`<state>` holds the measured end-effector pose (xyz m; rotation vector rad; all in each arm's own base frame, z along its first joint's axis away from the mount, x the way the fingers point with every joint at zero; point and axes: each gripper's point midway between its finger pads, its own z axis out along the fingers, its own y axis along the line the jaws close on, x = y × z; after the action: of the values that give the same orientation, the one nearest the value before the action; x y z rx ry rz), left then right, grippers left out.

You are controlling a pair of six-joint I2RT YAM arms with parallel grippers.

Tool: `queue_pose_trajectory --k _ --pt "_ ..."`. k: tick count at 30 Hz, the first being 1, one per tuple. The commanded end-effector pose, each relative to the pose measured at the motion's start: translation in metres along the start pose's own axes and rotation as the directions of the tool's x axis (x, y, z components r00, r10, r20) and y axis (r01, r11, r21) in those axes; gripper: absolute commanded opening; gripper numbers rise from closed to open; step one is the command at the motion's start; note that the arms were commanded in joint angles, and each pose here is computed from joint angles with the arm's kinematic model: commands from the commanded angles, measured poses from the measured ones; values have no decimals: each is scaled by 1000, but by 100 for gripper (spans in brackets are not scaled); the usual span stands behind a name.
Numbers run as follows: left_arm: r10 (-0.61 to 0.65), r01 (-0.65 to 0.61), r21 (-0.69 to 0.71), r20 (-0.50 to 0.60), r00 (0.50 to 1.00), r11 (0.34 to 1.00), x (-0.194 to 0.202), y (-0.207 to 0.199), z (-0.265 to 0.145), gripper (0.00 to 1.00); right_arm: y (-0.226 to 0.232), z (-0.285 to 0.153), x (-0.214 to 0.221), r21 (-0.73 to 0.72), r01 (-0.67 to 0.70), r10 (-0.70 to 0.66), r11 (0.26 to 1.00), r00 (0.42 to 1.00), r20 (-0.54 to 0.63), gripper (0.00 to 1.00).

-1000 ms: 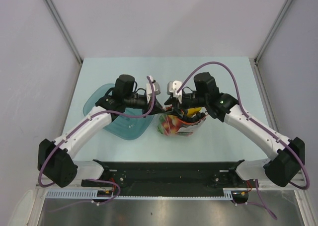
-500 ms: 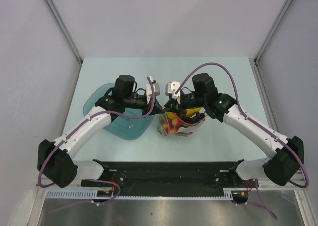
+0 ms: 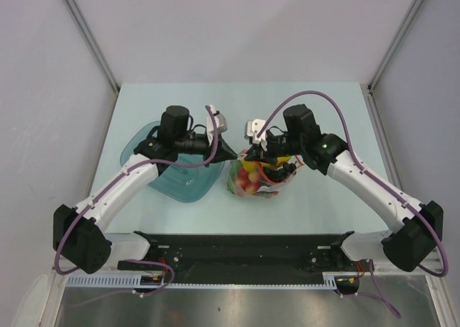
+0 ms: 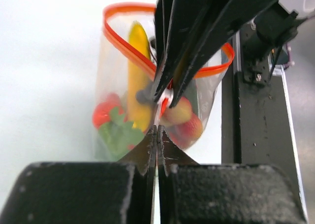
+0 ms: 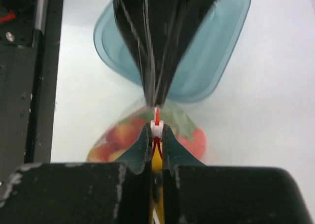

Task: Place the food in the zip-top bag and seal the zipper
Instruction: Zip the zipper food storage bag at the center of the board.

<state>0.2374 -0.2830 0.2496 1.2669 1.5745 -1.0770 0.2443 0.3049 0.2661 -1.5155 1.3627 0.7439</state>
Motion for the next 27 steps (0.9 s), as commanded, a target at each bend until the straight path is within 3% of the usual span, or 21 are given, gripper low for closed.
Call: queue_pose_trajectory --k 1,8,10,12,17,18,27 --pt "115 -113 -26 137 984 993 -52 -6 -21 0 -1 -23 16 31 -27 29 999 996 -90 0" --pt "127 -126 -12 137 982 992 -50 -9 -22 0 -6 -35 19 55 -44 49 997 995 -91 0" --pt "158 -160 6 126 979 987 -47 -12 -19 16 -6 -37 9 62 -51 55 997 997 -60 0" --pt "184 -187 13 107 977 982 -45 -15 -15 38 -8 -36 -7 64 -36 37 997 999 -6 0" --pt "249 -253 41 84 965 967 -39 -16 -2 61 -5 -33 -33 48 -39 36 998 997 74 0" --pt "255 -259 43 80 964 965 -38 -16 1 69 -3 -32 -35 43 -36 32 998 996 79 0" --pt "250 -255 81 70 966 964 -25 -14 26 62 1 -27 -40 32 -38 35 999 995 95 0"
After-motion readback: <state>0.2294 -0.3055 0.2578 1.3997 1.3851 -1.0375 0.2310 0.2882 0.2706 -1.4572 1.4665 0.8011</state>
